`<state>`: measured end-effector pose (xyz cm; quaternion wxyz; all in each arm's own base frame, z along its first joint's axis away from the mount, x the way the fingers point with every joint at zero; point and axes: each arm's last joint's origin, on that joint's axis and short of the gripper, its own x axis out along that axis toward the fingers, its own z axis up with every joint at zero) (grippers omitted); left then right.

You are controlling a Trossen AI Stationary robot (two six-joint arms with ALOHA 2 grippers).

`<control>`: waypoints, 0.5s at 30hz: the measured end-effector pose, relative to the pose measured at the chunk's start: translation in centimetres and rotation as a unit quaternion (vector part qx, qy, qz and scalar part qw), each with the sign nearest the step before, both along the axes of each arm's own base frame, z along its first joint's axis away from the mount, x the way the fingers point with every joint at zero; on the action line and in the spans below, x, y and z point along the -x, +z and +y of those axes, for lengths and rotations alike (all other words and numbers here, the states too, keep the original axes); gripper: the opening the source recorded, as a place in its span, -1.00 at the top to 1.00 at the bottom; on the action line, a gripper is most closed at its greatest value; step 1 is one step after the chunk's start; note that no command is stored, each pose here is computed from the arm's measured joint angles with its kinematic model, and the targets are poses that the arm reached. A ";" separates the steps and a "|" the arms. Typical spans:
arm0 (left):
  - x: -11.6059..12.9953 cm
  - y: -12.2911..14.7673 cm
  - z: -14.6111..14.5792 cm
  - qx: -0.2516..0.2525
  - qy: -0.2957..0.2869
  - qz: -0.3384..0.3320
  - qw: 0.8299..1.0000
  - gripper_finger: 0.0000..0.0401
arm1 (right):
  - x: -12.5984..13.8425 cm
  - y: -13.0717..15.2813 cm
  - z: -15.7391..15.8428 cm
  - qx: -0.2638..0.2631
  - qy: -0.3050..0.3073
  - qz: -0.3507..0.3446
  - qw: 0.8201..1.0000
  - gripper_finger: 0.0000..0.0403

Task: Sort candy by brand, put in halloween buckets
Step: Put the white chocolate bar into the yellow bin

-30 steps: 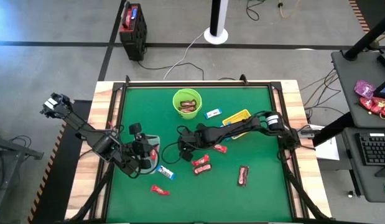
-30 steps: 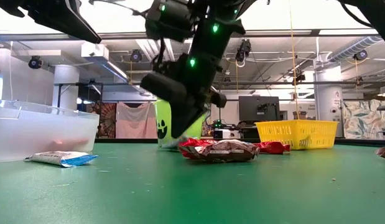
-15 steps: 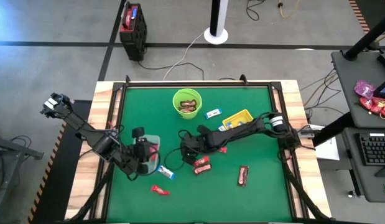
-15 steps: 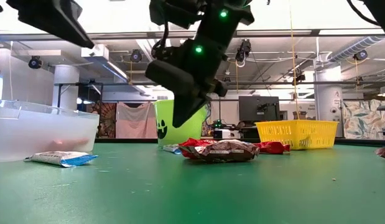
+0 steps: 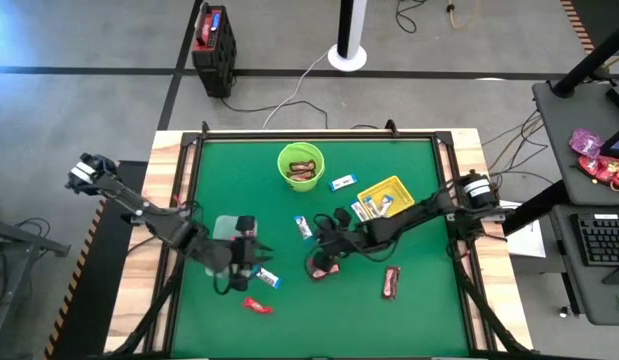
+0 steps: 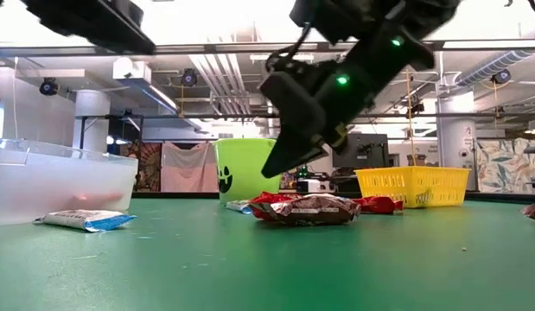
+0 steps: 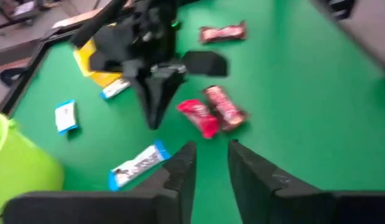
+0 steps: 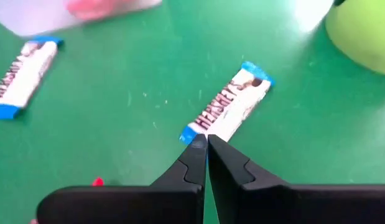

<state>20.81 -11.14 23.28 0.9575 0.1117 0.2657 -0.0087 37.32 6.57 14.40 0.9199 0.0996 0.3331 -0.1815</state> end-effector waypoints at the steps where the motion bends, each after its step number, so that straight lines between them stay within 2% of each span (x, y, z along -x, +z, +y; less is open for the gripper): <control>1: -0.4 -0.3 0.4 -0.007 0.007 0.006 1.000 0.71 | 0.2 0.1 -0.1 -0.001 0.000 -0.010 1.000 0.96; 5: -2.4 -1.6 2.4 -0.027 0.013 0.035 0.999 0.96 | 0.7 0.9 -0.4 -0.006 -0.003 -0.019 1.000 0.95; 10: -4.9 -3.6 5.4 -0.047 0.020 0.060 0.997 0.98 | 0.5 1.3 -0.3 -0.044 0.014 -0.015 0.999 0.95; 15: -6.2 -4.7 7.0 -0.057 0.042 0.062 0.996 1.00 | -0.8 0.1 -0.1 -0.040 0.014 -0.006 0.999 0.95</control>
